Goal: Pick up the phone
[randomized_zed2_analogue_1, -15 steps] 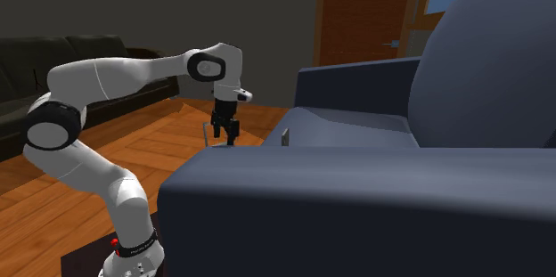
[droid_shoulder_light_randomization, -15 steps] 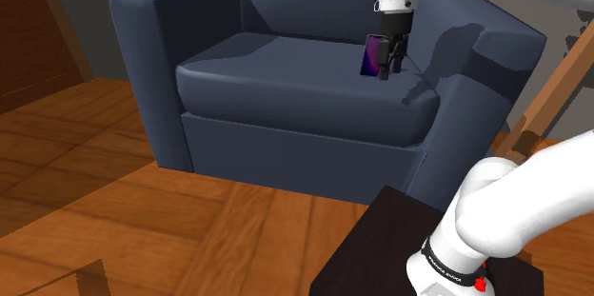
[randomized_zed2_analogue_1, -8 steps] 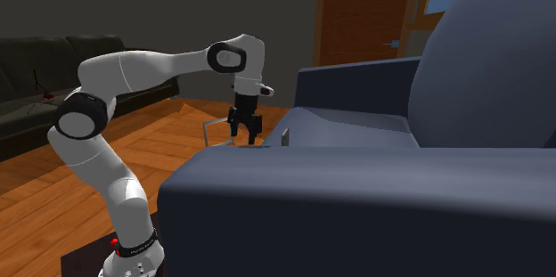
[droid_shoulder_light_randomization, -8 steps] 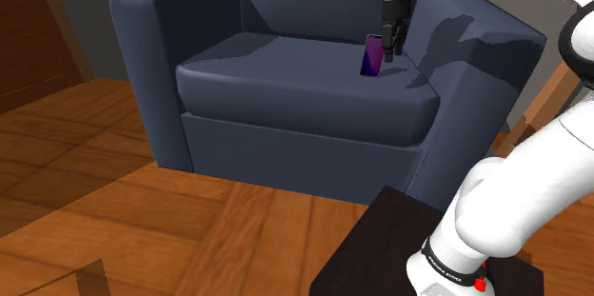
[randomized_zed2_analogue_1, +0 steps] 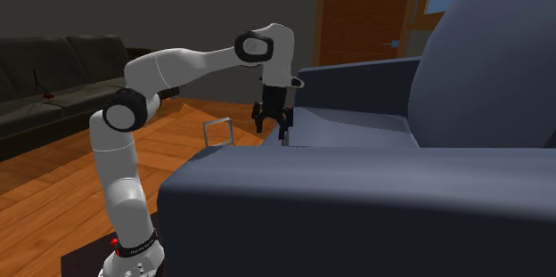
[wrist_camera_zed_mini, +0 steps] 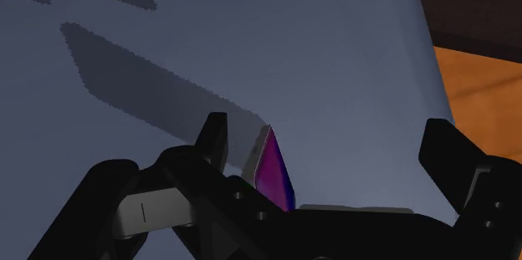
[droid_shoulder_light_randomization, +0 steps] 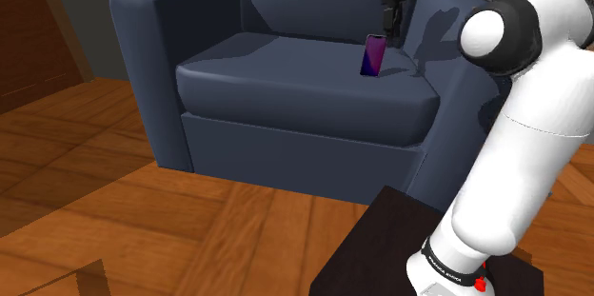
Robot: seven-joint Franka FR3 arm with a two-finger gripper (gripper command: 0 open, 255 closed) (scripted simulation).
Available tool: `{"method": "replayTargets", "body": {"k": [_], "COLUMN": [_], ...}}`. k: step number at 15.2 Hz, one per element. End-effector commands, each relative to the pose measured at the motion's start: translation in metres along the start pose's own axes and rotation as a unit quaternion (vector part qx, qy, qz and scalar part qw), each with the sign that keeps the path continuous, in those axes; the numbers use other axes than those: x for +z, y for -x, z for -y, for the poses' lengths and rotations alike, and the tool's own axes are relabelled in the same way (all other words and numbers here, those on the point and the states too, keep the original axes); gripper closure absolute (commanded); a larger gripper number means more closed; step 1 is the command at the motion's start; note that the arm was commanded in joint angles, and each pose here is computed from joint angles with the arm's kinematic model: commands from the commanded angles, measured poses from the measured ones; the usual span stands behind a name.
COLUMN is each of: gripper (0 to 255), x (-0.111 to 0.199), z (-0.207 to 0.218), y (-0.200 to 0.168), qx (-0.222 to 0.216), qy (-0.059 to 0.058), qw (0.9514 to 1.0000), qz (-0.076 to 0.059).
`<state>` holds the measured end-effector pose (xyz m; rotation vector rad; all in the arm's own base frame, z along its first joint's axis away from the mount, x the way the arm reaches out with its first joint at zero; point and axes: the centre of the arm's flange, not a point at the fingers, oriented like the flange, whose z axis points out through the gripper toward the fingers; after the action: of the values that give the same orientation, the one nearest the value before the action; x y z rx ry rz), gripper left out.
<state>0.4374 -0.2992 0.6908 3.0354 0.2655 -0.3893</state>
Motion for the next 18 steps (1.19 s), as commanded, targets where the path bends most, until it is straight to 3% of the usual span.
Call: {"method": "replayTargets", "body": {"k": [1,3,12,13,18], "gripper": [0,0,0,255,255], "x": [-0.010,-0.015,0.024,0.023,0.023], "z": [-0.020,-0.032,-0.030,-0.030,-0.030], "y": [-0.010,-0.014,-0.025,-0.024,-0.024], "qx": [-0.014,-0.020,-0.020,-0.020,-0.020], "qy": [0.008,0.012,0.012,0.012,0.012], "qw": [0.9998,0.9997,0.9997,0.9997,0.9997], "qz": [0.007,0.010,0.010,0.010,0.010]}}
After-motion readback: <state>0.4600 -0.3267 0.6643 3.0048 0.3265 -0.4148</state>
